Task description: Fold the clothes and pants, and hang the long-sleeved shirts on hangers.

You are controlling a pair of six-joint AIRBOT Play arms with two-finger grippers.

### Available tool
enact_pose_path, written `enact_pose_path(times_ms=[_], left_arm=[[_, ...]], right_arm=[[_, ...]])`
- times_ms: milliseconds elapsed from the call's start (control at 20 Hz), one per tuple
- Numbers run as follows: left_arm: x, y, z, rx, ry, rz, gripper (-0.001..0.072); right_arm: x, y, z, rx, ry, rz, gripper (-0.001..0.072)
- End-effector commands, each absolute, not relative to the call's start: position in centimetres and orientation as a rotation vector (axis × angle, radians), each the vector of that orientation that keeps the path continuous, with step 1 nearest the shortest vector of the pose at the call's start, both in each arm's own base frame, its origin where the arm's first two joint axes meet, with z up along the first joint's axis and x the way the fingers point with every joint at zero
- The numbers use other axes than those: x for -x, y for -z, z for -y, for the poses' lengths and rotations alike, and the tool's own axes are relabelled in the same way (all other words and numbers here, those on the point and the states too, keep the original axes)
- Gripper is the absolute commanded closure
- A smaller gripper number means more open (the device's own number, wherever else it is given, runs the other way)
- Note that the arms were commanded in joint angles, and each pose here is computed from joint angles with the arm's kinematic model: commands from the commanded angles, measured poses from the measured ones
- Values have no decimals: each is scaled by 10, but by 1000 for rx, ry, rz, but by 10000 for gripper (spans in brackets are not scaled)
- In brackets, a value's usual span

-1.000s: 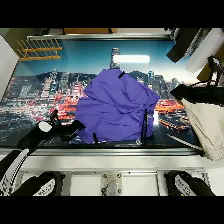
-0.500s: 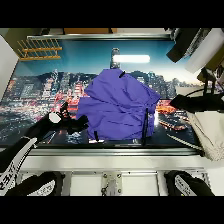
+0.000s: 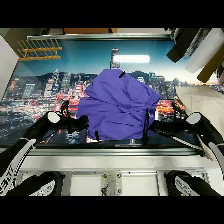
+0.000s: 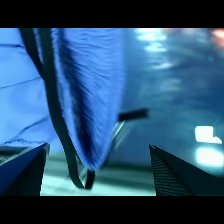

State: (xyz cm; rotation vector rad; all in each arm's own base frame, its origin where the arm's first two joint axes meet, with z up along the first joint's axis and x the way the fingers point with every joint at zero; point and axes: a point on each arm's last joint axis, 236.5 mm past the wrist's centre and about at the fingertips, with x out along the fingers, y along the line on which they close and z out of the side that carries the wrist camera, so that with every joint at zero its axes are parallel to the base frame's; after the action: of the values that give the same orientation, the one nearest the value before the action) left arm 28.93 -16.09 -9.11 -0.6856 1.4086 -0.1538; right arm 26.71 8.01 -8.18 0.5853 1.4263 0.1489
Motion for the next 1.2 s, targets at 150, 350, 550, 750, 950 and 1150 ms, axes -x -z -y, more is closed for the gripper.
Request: enact_pose_path(times_ms=[150, 350, 550, 750, 950, 1150], left_arm=[[-289, 91, 161, 683, 158, -1410, 700], [-289, 91, 161, 683, 157, -1410, 700], [-302, 71, 142, 620, 158, -1351, 701], [-362, -97, 103, 622, 221, -949, 701], [-336, -319, 86, 531, 316, -419, 700], [-246, -441, 91, 448, 395, -97, 700]], right_arm=[[-277, 105, -104, -498, -196, -1388, 216], [-277, 106, -104, -461, -226, -1384, 697], [-294, 78, -103, -425, -260, -1328, 695], [-353, -82, -110, -335, -392, -1010, 695], [-342, -273, -123, -263, -500, -608, 695], [-280, -365, -125, -331, -509, -395, 695]])
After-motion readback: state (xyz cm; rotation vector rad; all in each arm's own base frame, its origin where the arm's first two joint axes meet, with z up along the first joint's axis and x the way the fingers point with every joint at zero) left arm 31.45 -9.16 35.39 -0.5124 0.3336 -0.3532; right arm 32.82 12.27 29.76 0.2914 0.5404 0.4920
